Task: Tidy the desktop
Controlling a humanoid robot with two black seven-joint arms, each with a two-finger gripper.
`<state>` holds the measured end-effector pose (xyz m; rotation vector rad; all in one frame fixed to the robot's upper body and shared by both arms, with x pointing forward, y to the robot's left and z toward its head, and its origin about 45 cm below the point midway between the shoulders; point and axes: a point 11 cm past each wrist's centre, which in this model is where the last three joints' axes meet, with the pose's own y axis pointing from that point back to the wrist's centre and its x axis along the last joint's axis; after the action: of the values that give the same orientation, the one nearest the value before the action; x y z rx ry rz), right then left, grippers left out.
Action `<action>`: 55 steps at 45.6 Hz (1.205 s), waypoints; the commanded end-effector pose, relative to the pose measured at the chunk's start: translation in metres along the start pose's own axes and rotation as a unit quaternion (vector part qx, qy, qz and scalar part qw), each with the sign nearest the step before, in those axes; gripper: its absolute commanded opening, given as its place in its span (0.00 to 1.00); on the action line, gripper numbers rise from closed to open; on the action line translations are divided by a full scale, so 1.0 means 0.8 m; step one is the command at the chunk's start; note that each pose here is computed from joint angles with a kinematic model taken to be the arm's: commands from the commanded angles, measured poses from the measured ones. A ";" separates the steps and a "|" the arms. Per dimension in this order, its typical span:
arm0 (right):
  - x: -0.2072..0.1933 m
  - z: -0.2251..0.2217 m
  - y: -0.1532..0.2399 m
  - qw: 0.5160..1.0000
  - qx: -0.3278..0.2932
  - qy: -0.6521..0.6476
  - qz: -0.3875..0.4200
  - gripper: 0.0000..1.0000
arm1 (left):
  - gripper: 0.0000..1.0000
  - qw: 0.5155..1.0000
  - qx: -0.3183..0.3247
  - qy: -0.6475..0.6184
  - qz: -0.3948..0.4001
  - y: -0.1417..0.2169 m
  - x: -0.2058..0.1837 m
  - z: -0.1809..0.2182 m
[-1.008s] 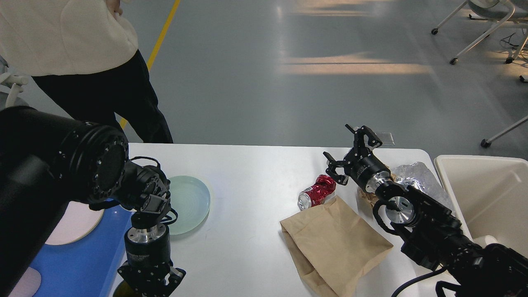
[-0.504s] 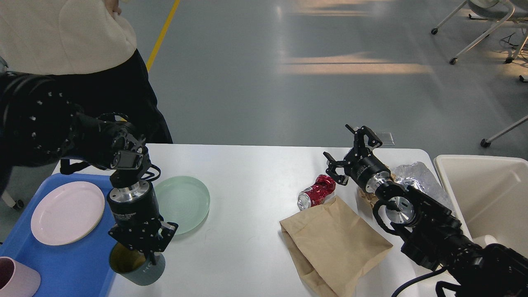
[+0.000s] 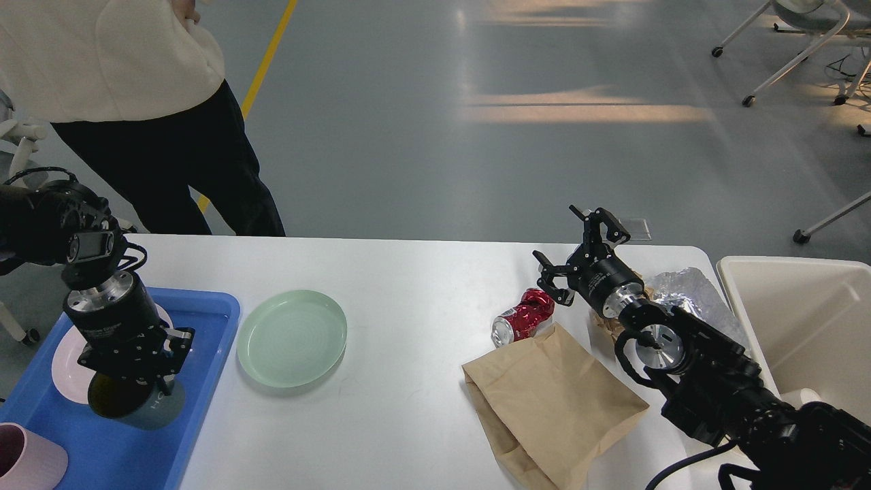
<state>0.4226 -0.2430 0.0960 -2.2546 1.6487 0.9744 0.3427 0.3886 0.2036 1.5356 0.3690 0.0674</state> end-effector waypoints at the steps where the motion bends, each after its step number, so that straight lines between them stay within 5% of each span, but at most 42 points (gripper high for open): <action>1: -0.001 0.000 0.000 1.000 0.000 0.000 -0.001 1.00 | 0.00 1.000 0.003 0.004 -0.007 -0.016 -0.001 -0.007; 43: 0.000 0.000 0.000 1.000 0.000 0.000 0.000 1.00 | 0.01 0.997 0.016 0.046 -0.058 -0.092 -0.033 -0.065; 49: 0.000 0.001 0.000 1.000 -0.001 0.000 0.000 1.00 | 0.14 0.997 0.014 0.048 -0.062 -0.096 -0.036 -0.065; 55: 0.000 0.001 0.000 1.000 -0.001 0.000 0.000 1.00 | 0.50 0.997 0.013 0.048 -0.062 -0.096 -0.036 -0.065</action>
<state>0.4226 -0.2427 0.0959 -2.2549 1.6480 0.9753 0.2872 0.4277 0.1343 1.5375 0.5422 0.0380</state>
